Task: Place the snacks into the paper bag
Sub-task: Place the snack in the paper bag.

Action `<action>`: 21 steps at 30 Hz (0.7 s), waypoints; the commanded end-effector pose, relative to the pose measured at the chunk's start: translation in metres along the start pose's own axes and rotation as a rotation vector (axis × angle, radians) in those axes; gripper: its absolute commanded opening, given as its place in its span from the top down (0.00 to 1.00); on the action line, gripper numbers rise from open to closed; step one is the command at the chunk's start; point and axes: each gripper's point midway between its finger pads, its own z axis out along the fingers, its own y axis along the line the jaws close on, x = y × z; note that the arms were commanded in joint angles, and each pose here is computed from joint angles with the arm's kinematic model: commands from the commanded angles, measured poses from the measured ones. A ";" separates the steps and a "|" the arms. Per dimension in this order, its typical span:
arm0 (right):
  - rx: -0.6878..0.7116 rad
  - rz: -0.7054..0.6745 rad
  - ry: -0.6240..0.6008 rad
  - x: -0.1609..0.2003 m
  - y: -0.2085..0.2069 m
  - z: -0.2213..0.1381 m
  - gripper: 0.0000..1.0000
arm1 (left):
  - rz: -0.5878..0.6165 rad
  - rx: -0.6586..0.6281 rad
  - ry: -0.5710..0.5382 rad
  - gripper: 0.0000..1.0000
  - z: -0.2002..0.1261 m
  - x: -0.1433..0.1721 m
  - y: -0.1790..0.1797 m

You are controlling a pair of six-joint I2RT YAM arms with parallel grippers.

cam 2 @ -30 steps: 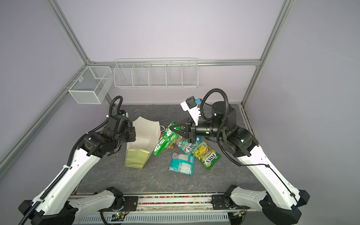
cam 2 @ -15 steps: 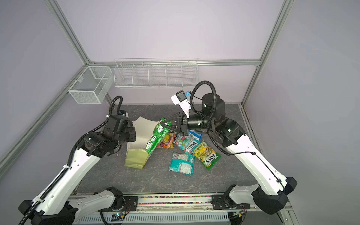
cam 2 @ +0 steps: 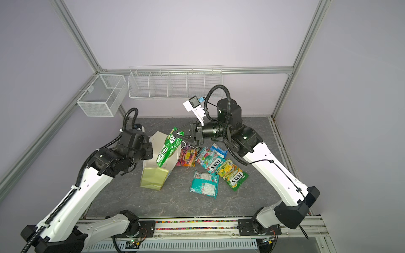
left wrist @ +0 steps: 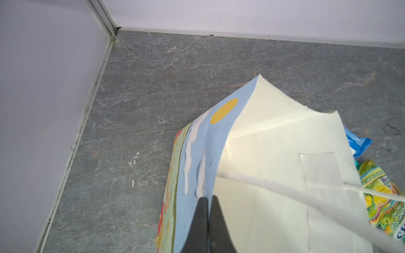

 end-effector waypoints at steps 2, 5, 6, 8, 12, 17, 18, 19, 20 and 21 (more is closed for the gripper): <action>-0.057 -0.050 0.011 -0.006 0.003 0.010 0.93 | -0.023 0.016 -0.013 1.00 -0.007 -0.003 -0.001; -0.048 -0.038 0.029 -0.001 -0.009 0.017 0.93 | -0.024 0.020 -0.012 1.00 -0.008 -0.003 -0.002; -0.046 -0.032 0.034 0.000 -0.013 0.019 0.93 | -0.024 0.023 -0.011 1.00 -0.007 -0.003 -0.002; -0.052 -0.018 0.047 0.004 -0.019 0.023 0.93 | -0.023 0.025 -0.010 1.00 -0.008 -0.002 -0.002; -0.062 0.000 0.068 0.009 -0.028 0.029 0.93 | -0.021 0.042 -0.004 1.00 -0.008 -0.001 -0.005; -0.061 0.021 0.100 0.017 -0.040 0.035 0.93 | -0.027 0.068 -0.007 1.00 -0.009 0.000 -0.008; -0.060 0.031 0.108 0.020 -0.043 0.036 0.93 | -0.029 0.076 -0.008 1.00 -0.010 0.000 -0.009; -0.061 0.039 0.115 0.022 -0.045 0.037 0.93 | -0.030 0.081 -0.009 1.00 -0.010 0.000 -0.010; -0.067 0.049 0.124 0.025 -0.047 0.039 0.93 | -0.030 0.085 -0.010 1.00 -0.010 0.000 -0.011; -0.074 0.060 0.131 0.028 -0.048 0.040 0.93 | -0.032 0.086 -0.008 1.00 -0.009 0.001 -0.011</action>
